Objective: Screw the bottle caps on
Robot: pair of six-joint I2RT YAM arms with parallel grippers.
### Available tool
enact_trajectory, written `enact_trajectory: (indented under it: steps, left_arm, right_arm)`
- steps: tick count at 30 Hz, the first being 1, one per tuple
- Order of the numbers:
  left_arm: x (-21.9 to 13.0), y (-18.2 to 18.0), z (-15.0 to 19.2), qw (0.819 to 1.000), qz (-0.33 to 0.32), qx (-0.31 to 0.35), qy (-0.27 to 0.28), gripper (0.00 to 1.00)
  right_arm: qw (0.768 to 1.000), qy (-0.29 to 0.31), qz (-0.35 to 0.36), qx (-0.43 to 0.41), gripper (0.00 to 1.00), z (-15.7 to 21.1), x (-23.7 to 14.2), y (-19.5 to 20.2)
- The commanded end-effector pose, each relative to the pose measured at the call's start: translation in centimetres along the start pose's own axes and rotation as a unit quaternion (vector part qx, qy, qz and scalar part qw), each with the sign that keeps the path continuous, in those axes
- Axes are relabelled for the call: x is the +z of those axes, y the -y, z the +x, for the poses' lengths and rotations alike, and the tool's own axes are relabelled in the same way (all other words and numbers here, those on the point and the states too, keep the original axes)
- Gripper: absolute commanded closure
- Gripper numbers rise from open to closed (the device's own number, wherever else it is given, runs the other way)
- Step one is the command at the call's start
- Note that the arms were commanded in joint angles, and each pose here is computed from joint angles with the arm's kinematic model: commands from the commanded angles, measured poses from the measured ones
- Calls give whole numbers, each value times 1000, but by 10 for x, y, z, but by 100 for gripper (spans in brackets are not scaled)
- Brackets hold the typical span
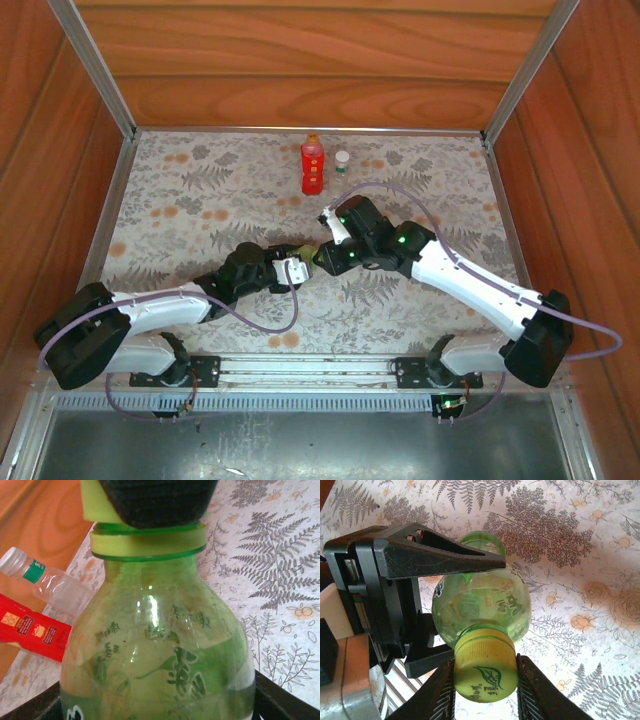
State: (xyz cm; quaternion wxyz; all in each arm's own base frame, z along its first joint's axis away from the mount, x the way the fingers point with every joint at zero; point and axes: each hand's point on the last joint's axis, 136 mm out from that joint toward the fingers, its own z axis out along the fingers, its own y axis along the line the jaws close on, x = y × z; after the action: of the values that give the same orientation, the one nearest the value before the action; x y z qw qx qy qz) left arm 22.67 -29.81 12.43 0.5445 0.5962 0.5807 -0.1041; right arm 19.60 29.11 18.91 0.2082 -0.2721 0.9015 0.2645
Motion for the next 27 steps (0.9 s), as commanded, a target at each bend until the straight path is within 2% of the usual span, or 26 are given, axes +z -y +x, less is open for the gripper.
enact_trajectory:
  steps: [1,4,6,8,11,15,16,21,27]
  left_arm:
    - [1,4,1,1000,9,-4,-7,35]
    - [-3,4,-2,1000,8,-5,-1,35]
    - [-6,5,-6,1000,11,-5,10,35]
    - [-9,6,-9,1000,16,-6,18,35]
    - [-13,7,-15,999,21,-7,33,35]
    - [-16,9,-17,999,24,-9,40,35]
    - [-17,8,-18,999,23,-11,40,35]
    - [-20,9,-18,999,21,-12,43,35]
    - [-19,10,-15,999,23,-11,38,35]
  right_arm:
    - [999,33,2,-42,64,-12,-19,-1]
    - [978,48,11,-202,50,-8,-33,-1]
    - [949,48,14,-311,47,-1,-41,-1]
    - [926,52,8,-374,46,1,-46,-5]
    - [880,50,-16,-473,43,5,-56,-17]
    - [803,17,-33,-594,40,20,-57,-18]
    - [794,8,-33,-607,39,21,-56,-17]
    - [770,-4,-23,-638,39,9,-52,-18]
    - [764,-8,-33,-644,45,1,-36,-23]
